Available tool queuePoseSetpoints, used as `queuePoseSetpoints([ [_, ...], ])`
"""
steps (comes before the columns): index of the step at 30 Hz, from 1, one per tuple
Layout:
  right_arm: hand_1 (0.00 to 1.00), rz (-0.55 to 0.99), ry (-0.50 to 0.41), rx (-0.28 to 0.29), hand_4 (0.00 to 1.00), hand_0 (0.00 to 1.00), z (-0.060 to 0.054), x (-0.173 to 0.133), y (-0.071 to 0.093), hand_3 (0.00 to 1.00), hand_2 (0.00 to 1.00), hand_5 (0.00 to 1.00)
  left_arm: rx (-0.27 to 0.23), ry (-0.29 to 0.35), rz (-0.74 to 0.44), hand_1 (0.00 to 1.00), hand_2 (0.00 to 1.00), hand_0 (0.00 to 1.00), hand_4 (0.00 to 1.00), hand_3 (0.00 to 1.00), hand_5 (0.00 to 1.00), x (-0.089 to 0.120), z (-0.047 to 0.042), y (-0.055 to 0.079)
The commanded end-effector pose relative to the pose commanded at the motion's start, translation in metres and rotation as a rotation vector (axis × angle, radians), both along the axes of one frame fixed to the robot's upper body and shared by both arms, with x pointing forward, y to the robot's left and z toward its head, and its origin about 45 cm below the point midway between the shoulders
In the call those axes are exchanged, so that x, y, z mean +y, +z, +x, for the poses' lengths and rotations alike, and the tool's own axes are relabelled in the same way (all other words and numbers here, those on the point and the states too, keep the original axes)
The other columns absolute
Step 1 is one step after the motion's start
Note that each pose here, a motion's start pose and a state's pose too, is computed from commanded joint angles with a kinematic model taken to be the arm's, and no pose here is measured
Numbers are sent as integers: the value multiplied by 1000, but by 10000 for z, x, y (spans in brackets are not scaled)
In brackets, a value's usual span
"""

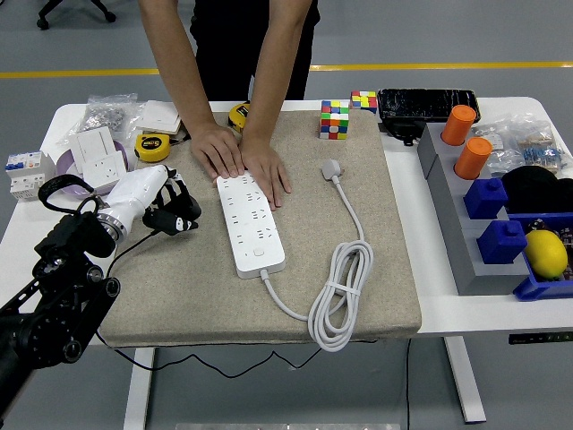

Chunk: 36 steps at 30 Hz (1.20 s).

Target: Pick up the plug,place it near the board,insert it into the board,press the button

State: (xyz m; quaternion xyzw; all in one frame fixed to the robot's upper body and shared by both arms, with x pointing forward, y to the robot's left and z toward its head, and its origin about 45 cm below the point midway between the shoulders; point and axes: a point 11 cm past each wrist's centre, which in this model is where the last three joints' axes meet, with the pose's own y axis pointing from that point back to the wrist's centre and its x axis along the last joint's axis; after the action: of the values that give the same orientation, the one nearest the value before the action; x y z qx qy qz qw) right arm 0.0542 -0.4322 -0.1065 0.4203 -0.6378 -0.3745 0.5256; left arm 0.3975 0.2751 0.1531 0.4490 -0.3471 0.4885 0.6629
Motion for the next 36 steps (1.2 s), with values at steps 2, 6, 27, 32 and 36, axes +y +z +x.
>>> queuePoseSetpoints([
  [2, 702, -1, -1, 0, 998, 793, 0, -5, 2, 751, 712, 998, 22, -3, -15, 567, 544, 525, 900, 536, 355, -8, -10, -21],
  [6, 703, -1, -2, 0, 998, 793, 1, -7, 3, 752, 712, 998, 34, -3, -122, 889, 836, 828, 998, 839, 945, -57, -25, -15],
  [27, 703, 2, 8, 11, 998, 793, -32, 16, -10, 751, 712, 998, -61, 176, -1122, 952, 905, 907, 998, 886, 998, -70, -346, 185],
  [32, 702, 3, 15, 10, 998, 793, -18, 26, -12, 752, 712, 998, -113, 300, -1355, 921, 880, 877, 998, 862, 998, 174, -538, 171],
  [36, 702, 6, 21, 12, 998, 793, -17, 47, -19, 752, 713, 998, -128, 402, -1527, 878, 841, 838, 998, 836, 998, 325, -713, 84],
])
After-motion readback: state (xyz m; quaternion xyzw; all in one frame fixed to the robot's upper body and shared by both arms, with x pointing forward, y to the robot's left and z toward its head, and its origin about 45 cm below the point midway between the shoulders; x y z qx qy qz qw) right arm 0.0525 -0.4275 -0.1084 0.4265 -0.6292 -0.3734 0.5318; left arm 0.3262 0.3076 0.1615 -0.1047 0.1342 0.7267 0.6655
